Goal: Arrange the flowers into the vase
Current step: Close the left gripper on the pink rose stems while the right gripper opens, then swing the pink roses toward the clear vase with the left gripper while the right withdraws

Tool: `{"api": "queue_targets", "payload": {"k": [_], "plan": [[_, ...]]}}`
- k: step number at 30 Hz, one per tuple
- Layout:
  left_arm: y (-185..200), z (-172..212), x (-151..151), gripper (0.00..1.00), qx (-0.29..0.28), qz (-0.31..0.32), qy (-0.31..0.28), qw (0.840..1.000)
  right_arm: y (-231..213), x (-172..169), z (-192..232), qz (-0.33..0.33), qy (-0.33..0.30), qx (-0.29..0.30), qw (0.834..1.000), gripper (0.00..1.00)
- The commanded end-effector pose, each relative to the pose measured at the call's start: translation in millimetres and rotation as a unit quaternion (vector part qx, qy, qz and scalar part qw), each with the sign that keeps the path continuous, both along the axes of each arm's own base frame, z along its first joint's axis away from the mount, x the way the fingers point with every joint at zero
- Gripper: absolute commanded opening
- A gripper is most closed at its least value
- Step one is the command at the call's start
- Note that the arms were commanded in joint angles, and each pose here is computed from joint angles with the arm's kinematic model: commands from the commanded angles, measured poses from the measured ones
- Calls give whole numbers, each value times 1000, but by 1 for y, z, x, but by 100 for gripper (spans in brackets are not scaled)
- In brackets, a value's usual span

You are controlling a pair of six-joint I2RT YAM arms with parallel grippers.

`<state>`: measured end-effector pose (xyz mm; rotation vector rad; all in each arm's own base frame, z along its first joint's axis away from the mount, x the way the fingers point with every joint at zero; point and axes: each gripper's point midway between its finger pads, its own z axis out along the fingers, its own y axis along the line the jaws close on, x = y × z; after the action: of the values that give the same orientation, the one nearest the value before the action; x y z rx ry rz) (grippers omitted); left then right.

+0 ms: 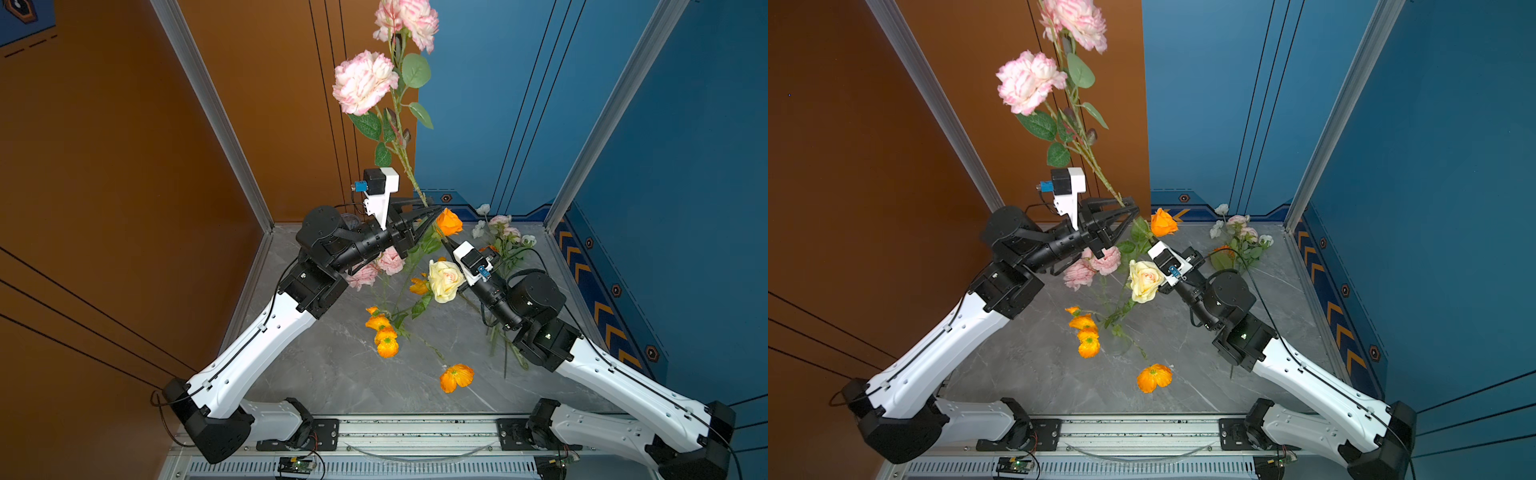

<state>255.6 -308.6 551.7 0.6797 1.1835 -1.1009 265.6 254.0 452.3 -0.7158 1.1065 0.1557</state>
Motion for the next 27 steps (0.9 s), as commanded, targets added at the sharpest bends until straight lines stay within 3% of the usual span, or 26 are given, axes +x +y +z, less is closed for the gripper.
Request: {"api": "queue_targets", "payload": {"k": [1, 4, 5, 7, 9, 12, 20, 27], "plan": [[-2, 17, -18, 18, -12, -34, -27, 999, -4, 2, 12, -9, -9, 16, 1000, 0], [0, 20, -22, 9, -14, -36, -33, 999, -8, 5, 12, -22, -4, 23, 999, 0], [2, 22, -24, 5, -15, -35, -35, 999, -10, 7, 13, -30, -3, 28, 999, 13], [4, 26, -27, 0, -17, -35, -42, 998, -19, 9, 12, -51, -2, 42, 998, 54], [7, 32, -31, 0, -25, -32, -53, 998, -27, 10, 11, -69, 0, 47, 997, 81], [17, 49, -37, 0, -49, -19, -79, 996, -41, 9, 4, -93, 7, 49, 994, 100], [78, 90, -66, 0, -75, 88, -175, 978, -89, -8, -23, -140, 77, 79, 984, 100], [148, 84, -104, 0, -14, 204, -196, 959, -114, -20, -70, -165, 192, 53, 966, 100]]}}
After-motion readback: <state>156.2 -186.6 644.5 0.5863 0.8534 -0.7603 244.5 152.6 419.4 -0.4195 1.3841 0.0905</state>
